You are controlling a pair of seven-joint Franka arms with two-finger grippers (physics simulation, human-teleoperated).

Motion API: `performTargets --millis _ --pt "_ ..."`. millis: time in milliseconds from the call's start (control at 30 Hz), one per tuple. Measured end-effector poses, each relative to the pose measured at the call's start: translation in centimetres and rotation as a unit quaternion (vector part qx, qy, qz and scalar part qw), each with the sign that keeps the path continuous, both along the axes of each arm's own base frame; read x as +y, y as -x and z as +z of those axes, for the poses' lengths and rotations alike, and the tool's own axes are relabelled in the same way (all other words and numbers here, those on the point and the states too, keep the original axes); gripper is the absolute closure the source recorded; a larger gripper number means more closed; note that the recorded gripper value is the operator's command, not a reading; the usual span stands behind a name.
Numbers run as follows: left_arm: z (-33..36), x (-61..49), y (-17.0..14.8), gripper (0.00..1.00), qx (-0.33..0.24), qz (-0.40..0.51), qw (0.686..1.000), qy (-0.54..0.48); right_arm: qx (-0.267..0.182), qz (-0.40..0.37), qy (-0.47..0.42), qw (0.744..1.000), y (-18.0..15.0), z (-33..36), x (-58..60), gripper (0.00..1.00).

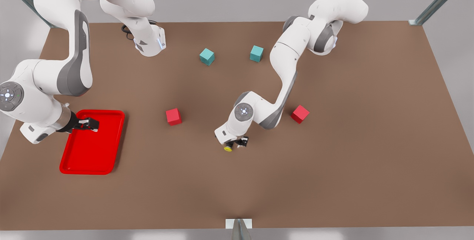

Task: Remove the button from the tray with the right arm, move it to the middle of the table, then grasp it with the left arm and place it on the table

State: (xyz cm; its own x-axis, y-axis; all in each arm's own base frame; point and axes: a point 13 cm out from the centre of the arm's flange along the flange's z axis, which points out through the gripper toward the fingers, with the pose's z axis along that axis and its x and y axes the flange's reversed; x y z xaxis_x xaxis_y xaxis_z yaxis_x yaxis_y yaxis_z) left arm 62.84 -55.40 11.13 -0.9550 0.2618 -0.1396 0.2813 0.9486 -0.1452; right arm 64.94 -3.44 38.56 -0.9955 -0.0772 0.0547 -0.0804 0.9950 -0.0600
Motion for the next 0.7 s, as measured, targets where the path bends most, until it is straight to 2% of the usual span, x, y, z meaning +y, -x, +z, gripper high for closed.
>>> performTargets --millis 200,700 --pt "-1.7 -0.2 2.1 0.00 -0.003 -0.012 1.000 -0.019 0.002 0.001 0.000 1.000 0.0 -0.3 -0.1 0.00" --pt "-3.1 0.0 0.4 0.00 -0.074 -0.022 0.997 -0.010 0.005 0.004 0.000 1.000 -0.1 -0.7 -0.1 0.00"
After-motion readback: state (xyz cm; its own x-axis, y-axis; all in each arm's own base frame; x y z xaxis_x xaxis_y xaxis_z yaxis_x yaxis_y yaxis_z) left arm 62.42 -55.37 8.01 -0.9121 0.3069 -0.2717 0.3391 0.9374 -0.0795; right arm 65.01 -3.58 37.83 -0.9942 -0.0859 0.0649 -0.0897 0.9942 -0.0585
